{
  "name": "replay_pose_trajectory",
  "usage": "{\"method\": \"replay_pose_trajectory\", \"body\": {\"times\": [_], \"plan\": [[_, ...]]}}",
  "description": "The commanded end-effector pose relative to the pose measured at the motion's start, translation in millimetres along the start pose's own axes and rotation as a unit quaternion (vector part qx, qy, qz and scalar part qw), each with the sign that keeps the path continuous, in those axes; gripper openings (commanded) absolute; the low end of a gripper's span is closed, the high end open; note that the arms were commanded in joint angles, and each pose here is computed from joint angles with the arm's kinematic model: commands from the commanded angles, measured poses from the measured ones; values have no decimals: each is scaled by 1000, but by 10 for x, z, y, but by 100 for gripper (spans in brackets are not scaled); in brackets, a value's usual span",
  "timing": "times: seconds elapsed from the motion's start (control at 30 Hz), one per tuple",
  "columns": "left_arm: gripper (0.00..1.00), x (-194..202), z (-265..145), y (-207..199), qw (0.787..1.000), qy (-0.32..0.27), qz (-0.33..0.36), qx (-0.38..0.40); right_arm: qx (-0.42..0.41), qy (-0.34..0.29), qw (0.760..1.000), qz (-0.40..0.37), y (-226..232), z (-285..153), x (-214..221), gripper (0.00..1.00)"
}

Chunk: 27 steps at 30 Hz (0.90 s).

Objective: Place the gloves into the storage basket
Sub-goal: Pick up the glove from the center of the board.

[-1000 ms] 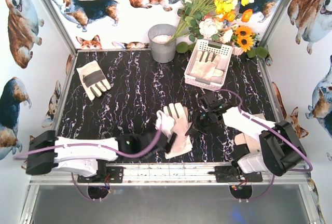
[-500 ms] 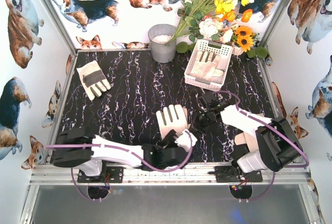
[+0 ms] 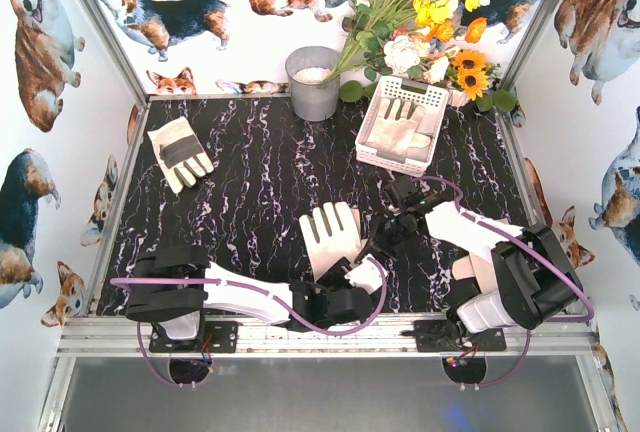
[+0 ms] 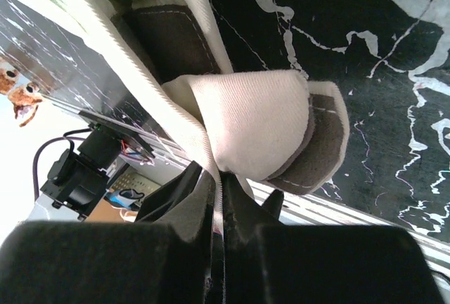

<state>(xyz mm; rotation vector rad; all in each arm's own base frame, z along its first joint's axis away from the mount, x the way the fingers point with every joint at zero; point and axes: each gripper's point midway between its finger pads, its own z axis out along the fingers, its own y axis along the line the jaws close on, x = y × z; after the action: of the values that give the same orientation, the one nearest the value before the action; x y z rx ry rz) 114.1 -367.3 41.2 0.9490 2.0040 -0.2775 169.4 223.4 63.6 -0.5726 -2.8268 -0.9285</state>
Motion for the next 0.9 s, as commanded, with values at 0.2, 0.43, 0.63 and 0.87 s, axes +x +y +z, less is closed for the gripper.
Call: {"method": "replay_pose_trajectory", "body": {"times": [0.2,0.43,0.63,0.87], "plan": [[10,-24,15,108,999,0,4,-39,-66,-4,998,-16,284,-122,-67,8],[0,-252,-71,147,995,-40,-92,-6,-66,-30,997,-17,164,-150,-83,55],[0,-161,-100,192,994,-34,-99,3,-101,-50,994,-10,191,-161,-79,73],[0,-231,-126,166,994,-41,-105,13,-127,-77,989,18,141,-60,-153,77]]}}
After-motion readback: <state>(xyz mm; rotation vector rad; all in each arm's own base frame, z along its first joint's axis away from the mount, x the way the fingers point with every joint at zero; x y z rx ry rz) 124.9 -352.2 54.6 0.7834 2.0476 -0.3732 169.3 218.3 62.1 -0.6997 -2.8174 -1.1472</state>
